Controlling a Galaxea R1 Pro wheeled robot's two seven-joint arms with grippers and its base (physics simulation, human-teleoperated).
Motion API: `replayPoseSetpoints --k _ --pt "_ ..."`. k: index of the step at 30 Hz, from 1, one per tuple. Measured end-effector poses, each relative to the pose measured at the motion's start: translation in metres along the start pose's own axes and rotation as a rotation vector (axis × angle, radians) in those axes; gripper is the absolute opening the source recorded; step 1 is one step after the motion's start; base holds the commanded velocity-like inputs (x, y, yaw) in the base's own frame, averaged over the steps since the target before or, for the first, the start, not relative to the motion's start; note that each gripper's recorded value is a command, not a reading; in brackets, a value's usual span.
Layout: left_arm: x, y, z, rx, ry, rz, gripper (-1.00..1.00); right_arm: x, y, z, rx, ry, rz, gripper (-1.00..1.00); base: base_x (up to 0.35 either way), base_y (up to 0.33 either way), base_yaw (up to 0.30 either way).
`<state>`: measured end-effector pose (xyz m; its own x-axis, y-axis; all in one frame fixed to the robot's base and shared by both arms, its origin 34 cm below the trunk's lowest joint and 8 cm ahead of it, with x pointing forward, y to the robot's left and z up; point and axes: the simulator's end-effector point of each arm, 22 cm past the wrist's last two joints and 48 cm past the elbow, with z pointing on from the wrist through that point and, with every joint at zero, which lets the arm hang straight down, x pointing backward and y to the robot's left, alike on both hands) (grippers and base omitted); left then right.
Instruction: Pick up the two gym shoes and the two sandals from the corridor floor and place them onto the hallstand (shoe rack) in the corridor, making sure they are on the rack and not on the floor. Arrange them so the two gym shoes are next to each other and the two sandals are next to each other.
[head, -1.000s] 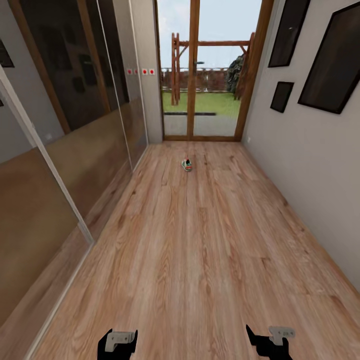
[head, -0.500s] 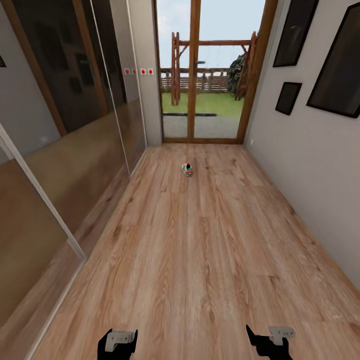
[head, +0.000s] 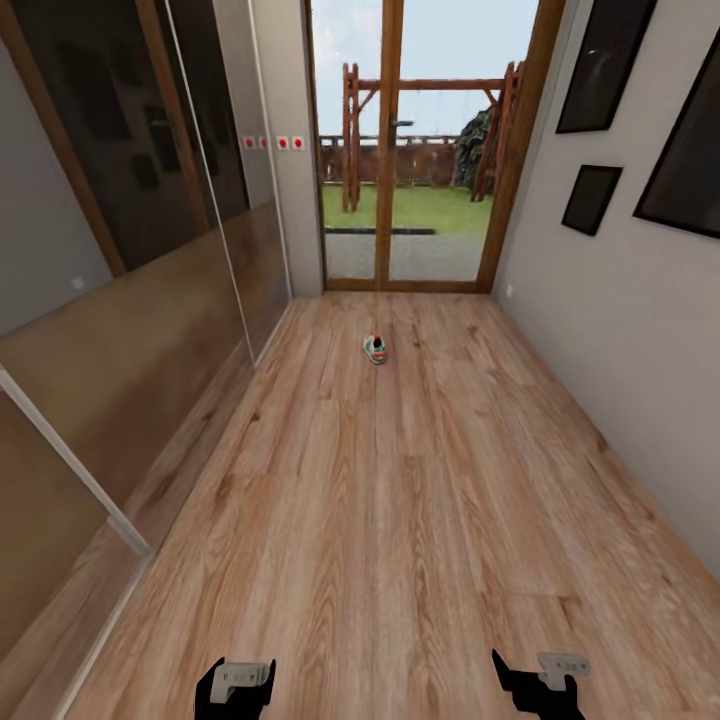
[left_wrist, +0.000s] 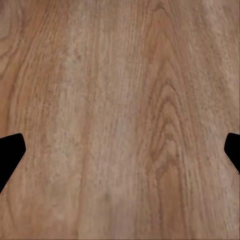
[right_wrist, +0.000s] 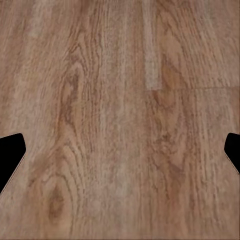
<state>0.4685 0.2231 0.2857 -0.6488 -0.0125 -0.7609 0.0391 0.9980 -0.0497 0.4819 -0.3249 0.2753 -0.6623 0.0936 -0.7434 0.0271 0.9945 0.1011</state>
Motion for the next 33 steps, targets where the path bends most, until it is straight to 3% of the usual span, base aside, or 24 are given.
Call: replayPoseSetpoints --k 33 --pt "0.0000 -0.0001 0.0000 0.000 0.000 0.000 1.00 0.0000 0.0000 0.0000 0.000 0.000 0.000 1.00 0.343 0.000 0.000"
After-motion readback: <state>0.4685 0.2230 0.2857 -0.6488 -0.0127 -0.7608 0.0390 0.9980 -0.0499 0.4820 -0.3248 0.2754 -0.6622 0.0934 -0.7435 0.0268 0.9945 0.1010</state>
